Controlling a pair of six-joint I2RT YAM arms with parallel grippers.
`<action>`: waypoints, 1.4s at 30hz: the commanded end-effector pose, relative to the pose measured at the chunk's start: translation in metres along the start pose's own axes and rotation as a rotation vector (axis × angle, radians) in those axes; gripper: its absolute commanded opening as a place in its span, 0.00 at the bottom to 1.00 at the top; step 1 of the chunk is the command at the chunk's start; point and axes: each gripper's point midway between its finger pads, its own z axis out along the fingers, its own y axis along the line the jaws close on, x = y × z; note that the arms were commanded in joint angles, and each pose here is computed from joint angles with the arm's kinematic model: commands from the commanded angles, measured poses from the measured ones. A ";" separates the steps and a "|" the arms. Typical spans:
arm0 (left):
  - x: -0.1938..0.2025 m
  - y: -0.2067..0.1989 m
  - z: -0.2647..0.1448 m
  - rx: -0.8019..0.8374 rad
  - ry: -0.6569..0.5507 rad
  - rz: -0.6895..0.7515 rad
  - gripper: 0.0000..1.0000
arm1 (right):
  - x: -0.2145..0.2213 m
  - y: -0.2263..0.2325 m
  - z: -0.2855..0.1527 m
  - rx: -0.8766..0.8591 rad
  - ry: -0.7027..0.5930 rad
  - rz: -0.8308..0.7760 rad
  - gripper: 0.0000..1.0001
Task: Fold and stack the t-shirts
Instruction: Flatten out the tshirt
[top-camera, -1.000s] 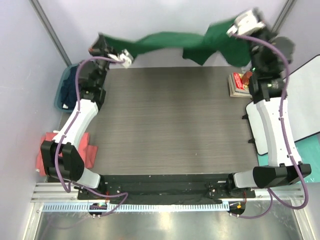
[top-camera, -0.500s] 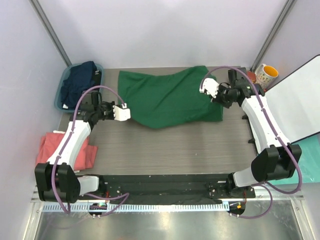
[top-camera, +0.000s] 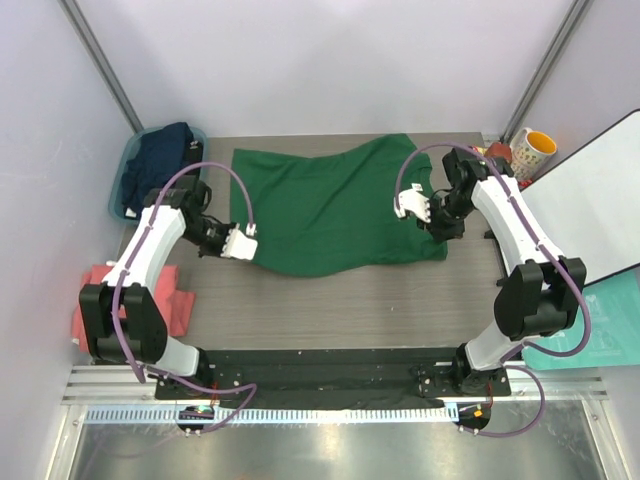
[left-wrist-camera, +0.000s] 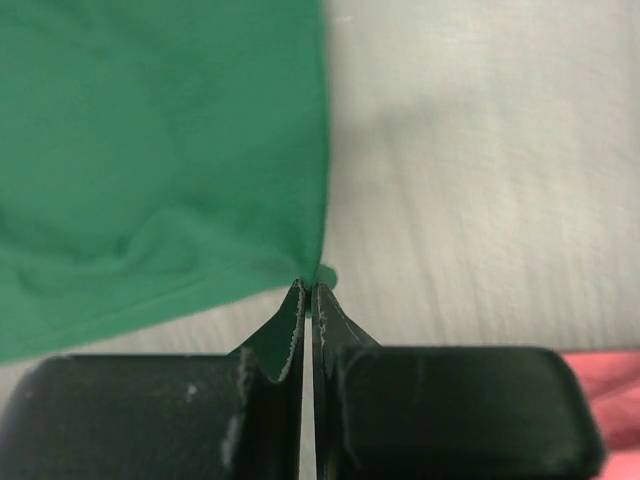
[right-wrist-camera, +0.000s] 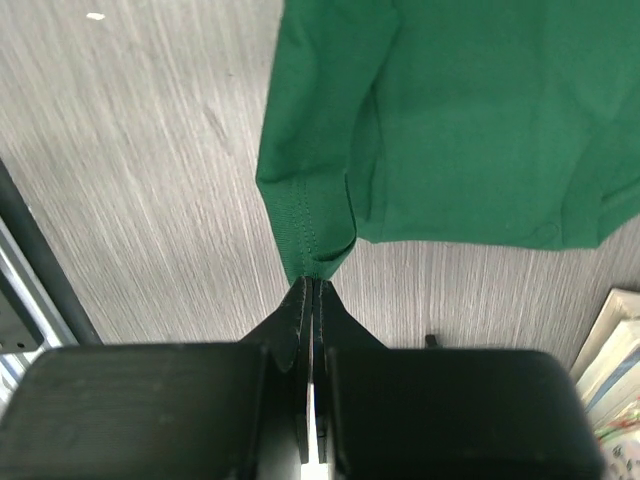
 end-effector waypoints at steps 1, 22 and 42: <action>-0.016 -0.046 -0.007 0.134 -0.038 0.116 0.00 | 0.002 0.056 -0.010 -0.174 0.024 -0.050 0.01; -0.005 -0.124 -0.015 0.420 0.011 0.254 0.00 | 0.021 0.117 0.004 -0.258 0.100 -0.234 0.01; 0.085 0.167 -0.035 -0.603 0.318 -0.227 0.02 | -0.026 -0.104 0.018 0.397 -0.126 0.242 0.10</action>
